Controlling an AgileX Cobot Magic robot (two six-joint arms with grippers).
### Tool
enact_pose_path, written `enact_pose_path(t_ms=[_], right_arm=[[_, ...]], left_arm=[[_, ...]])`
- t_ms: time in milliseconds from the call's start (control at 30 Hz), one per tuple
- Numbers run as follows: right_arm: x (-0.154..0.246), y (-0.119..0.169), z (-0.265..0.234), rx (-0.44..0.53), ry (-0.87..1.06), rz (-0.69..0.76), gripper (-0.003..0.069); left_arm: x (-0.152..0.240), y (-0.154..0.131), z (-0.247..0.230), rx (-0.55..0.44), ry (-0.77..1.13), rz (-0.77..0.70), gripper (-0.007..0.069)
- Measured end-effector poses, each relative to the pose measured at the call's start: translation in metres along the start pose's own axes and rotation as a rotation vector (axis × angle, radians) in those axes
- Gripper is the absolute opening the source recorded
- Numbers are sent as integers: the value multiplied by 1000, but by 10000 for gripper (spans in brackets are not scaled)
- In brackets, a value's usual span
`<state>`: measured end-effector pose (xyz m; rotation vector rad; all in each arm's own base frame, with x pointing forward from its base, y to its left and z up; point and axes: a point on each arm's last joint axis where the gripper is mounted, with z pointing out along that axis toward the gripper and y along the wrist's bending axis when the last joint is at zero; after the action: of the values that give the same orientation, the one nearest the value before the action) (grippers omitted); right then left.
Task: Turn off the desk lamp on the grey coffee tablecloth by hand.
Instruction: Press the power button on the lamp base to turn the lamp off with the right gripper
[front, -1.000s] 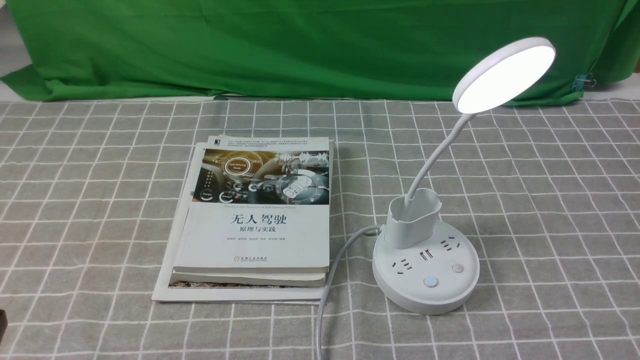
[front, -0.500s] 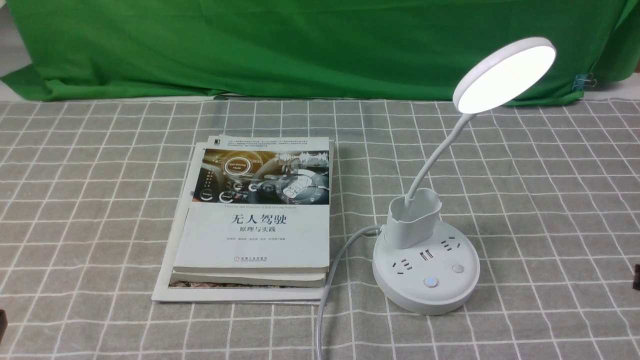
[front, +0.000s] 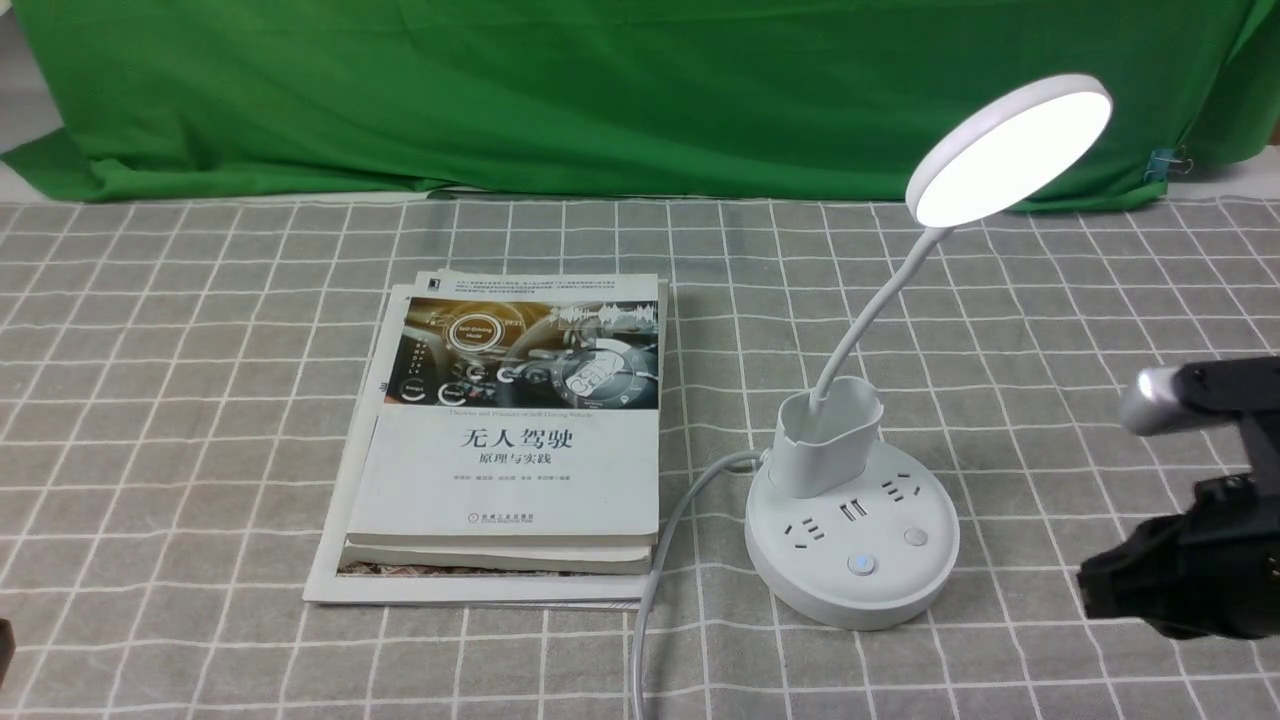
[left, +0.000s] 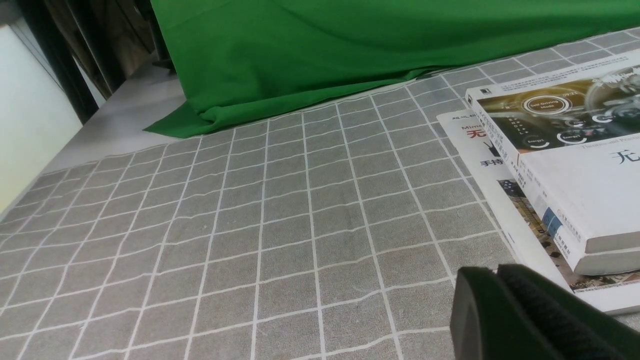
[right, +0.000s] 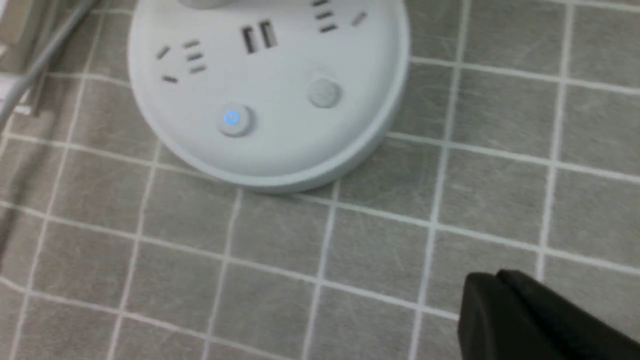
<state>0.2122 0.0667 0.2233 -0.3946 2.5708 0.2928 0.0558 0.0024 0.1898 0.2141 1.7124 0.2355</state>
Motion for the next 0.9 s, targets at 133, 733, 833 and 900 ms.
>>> enact_pose_path(t_ms=[133,733,833,900], right_arm=[[-19,17,22,-27,46,-86,39],[-50,32,80,2,17,-167,49],[-46,30,96,5,63,-163,50],[-48,30,99,8,53,-161,48]], left_arm=[[0,0,0,0,0,0,19],[0,0,0,0,0,0,19],[0,0,0,0,0,0,19],[0,0,0,0,0,0,19]])
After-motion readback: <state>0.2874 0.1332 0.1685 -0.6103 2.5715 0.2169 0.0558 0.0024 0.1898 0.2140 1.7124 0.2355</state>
